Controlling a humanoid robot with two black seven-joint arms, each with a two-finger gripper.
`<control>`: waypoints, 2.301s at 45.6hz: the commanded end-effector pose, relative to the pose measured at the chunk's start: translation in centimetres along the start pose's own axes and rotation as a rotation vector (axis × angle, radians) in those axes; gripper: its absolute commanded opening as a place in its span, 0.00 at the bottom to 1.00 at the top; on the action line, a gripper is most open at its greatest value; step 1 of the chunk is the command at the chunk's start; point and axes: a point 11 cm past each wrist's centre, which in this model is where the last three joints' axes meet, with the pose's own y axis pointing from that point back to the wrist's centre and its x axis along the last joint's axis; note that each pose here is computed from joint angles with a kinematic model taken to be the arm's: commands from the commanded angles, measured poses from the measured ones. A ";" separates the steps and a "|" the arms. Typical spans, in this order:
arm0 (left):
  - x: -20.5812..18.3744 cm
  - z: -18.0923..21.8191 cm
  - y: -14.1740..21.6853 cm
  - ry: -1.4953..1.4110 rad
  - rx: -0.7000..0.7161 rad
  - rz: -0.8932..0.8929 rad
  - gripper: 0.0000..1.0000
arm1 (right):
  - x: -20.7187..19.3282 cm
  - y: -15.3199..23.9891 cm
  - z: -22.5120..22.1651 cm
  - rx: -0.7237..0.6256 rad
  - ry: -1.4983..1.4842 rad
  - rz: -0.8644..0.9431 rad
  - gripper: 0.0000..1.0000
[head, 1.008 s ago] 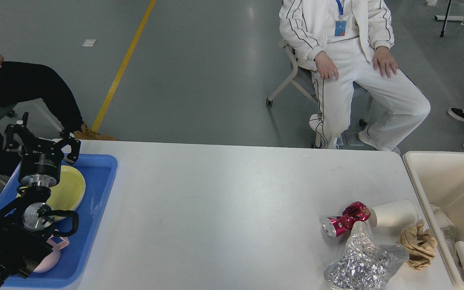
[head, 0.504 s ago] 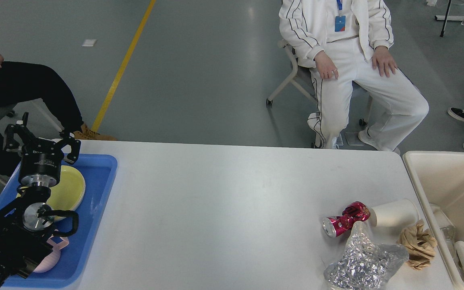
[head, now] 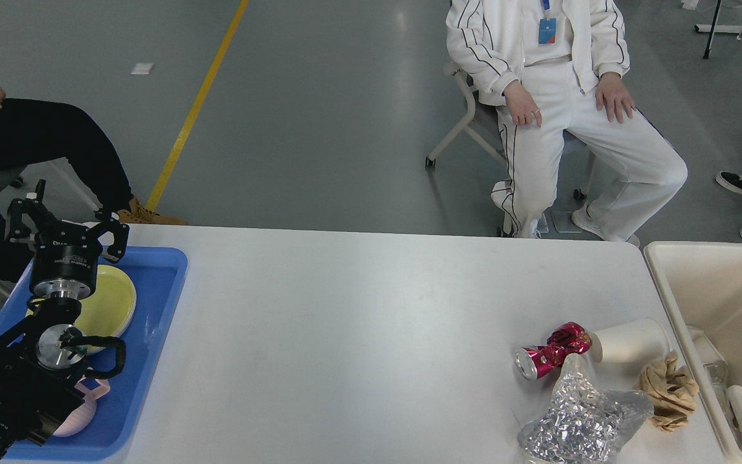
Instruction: Tidy desktop
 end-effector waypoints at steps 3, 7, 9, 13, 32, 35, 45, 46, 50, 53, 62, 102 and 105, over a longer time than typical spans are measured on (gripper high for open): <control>0.0 0.0 0.0 0.000 0.000 0.000 0.96 | -0.1 0.0 0.2 -0.004 0.002 -0.001 1.00; 0.0 0.0 0.0 -0.001 0.001 -0.001 0.96 | -0.1 0.0 0.2 -0.004 0.002 -0.001 1.00; 0.0 0.0 0.0 0.000 0.000 0.000 0.96 | -0.1 0.0 0.2 -0.004 0.002 -0.001 1.00; 0.0 0.0 0.0 -0.001 0.001 -0.001 0.96 | -0.1 0.0 0.3 -0.005 0.001 -0.001 1.00; 0.0 0.0 0.0 0.000 0.000 0.000 0.96 | -0.1 0.0 0.4 -0.007 0.001 -0.002 1.00; 0.0 0.0 0.0 0.000 0.000 0.000 0.96 | -0.1 0.0 0.5 -0.010 0.003 -0.002 1.00; 0.0 0.0 0.0 0.000 0.000 0.000 0.96 | -0.1 0.0 0.7 -0.013 0.003 -0.001 1.00; 0.0 0.0 0.0 -0.001 0.001 -0.001 0.96 | -0.1 0.0 0.7 -0.013 0.003 -0.003 1.00; 0.0 0.0 0.0 0.000 0.000 0.000 0.96 | -0.2 0.0 0.7 -0.013 0.002 -0.004 1.00; 0.0 0.0 0.0 0.000 0.000 0.000 0.96 | -0.2 0.0 0.8 -0.014 0.003 -0.003 1.00; 0.0 -0.1 0.0 0.001 0.001 0.000 0.96 | -0.2 -0.1 2.1 -0.034 0.011 -0.005 1.00; 0.0 -0.1 0.0 0.000 0.002 -0.001 0.96 | -10.2 5.7 -20.4 0.187 0.416 -0.379 1.00; 0.0 0.0 0.0 0.000 0.000 0.000 0.96 | -13.1 7.6 -22.2 0.196 0.567 -0.417 1.00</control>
